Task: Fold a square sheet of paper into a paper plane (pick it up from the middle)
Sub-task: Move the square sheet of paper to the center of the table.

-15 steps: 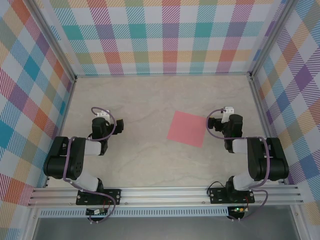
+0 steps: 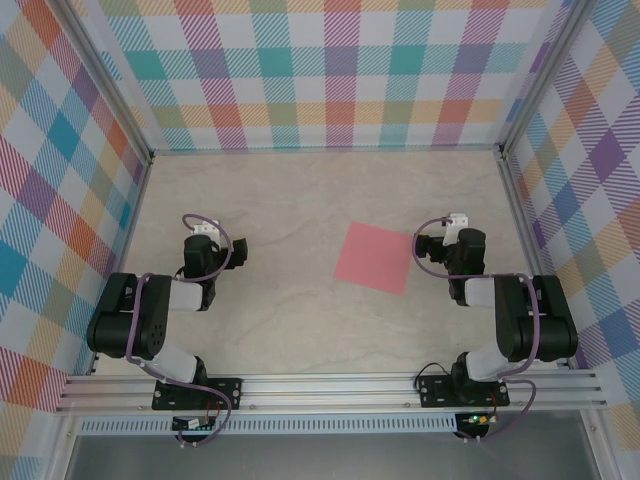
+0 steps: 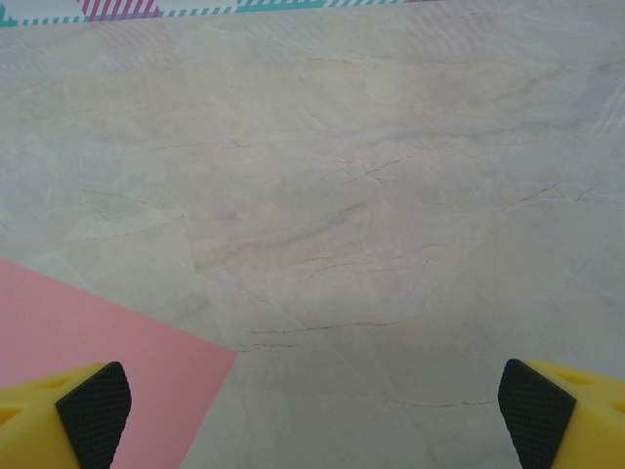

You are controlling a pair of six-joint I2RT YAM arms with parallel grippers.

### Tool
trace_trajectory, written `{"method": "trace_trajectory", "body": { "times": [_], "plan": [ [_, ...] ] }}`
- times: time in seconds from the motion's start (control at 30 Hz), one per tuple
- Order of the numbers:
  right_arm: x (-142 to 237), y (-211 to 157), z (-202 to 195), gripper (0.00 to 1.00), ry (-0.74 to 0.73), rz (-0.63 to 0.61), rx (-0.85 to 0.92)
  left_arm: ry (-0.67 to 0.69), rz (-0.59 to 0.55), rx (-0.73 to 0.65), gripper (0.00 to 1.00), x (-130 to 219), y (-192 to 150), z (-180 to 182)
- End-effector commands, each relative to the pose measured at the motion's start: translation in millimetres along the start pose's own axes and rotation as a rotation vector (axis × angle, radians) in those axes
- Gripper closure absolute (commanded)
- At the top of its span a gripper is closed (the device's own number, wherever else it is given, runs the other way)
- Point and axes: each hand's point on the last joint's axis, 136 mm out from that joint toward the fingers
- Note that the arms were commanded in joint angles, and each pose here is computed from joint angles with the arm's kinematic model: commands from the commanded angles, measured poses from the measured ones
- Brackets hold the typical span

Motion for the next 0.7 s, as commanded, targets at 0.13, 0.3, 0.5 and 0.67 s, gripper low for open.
{"method": "trace_trajectory", "body": {
  "times": [0.13,0.3,0.5,0.67],
  "plan": [
    [-3.3,17.6,1.9,0.00,0.020,-0.052,-0.014,0.002,-0.062,0.009,0.00,-3.2,20.1,-1.8],
    [1.5,28.9,0.9,0.00,0.005,-0.043,-0.016,0.011,-0.081,0.013,0.00,4.0,27.6,0.3],
    [23.9,63.0,-6.1,0.00,-0.077,0.015,-0.128,0.114,-0.056,0.096,0.00,29.7,55.5,18.5],
    [36.1,67.2,-3.7,0.00,-0.133,0.223,-0.383,0.159,0.013,0.252,0.00,48.2,75.5,25.2]
  ]
}}
Point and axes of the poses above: each hand's point on the last joint's axis, 136 mm out from that joint toward the fingers, its own x axis back along the fingers, its own z axis along the line the jaws close on, y = z × x, and after that the axes turned 3 degrees about -x, right-handed
